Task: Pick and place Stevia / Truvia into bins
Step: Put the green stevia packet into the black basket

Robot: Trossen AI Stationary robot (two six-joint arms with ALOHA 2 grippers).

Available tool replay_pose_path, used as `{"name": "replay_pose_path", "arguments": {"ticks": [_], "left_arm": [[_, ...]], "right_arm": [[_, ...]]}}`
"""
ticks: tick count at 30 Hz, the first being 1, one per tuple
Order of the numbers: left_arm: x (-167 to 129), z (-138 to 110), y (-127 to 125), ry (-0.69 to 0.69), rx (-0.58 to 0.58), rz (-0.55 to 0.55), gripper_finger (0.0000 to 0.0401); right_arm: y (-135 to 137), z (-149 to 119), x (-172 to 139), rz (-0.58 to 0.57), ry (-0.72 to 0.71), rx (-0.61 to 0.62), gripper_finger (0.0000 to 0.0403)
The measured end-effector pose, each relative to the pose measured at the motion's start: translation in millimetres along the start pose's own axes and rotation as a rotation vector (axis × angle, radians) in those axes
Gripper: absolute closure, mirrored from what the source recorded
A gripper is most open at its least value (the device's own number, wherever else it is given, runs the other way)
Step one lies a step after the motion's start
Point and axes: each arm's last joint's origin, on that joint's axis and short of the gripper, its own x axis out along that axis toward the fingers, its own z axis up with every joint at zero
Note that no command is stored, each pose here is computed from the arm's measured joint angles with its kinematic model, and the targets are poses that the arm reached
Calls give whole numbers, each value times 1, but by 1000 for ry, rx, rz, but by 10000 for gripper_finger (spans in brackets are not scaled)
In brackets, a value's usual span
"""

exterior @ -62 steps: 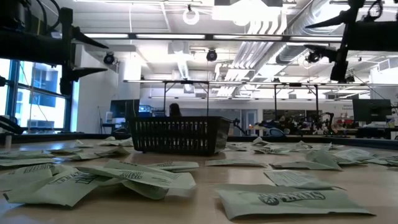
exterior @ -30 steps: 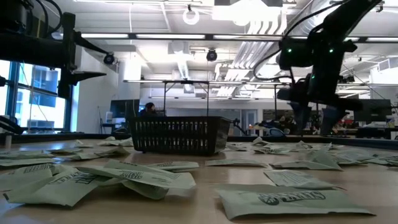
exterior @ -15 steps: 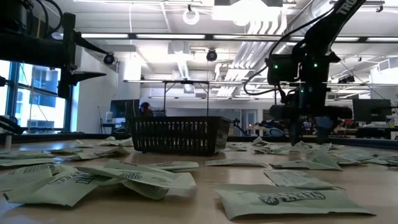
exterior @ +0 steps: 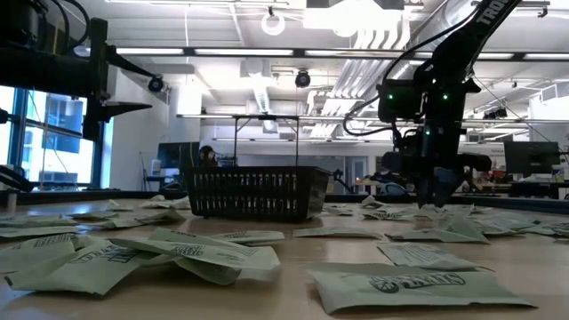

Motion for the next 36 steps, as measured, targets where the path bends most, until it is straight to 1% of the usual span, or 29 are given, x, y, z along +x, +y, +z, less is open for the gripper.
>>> {"name": "replay_pose_path", "arguments": {"ticks": [5, 7, 11, 14, 15, 17, 20, 22, 23, 25, 26, 28, 29, 32, 36], "left_arm": [[0, -1, 0, 32, 4, -13, 123], [0, -1, 0, 45, 25, -18, 123], [0, -2, -1, 58, 44, -23, 123], [0, -2, -1, 69, 44, -28, 123], [0, -2, -1, 73, 44, -30, 123], [0, -2, -1, 81, 45, -33, 123], [0, -3, 0, 86, 56, -29, 123], [0, -3, 0, 93, 74, -26, 123], [1, -4, 0, 102, 76, -26, 123], [1, -5, 1, 114, 82, -22, 123], [1, -5, 1, 117, 84, -18, 123], [2, -6, 2, 122, 90, -7, 123], [2, -6, 2, 125, 93, -1, 123], [3, -7, 4, 132, 100, 15, 123], [4, -8, 5, 139, 102, 30, 123]], "right_arm": [[-2, 2, 1, 9, 9, 13, 368], [-1, 2, 1, 34, 18, 15, 393], [5, 4, 0, 138, 39, 23, 390], [14, 1, -8, 209, -2, 0, 399], [18, -1, -12, 250, -14, -15, 399], [28, -5, -23, 350, -45, -53, 398], [45, -12, -45, 512, -137, -144, 400], [60, -18, -60, 648, -199, -201, 400], [67, -22, -68, 734, -214, -233, 401], [82, -30, -82, 913, -218, -291, 401], [88, -35, -86, 975, -206, -314, 401], [98, -45, -90, 1061, -182, -360, 401], [102, -49, -91, 1083, -167, -378, 402], [114, -59, -89, 1095, -106, -396, 401], [136, -55, -92, 1110, -94, -412, 402]]}}
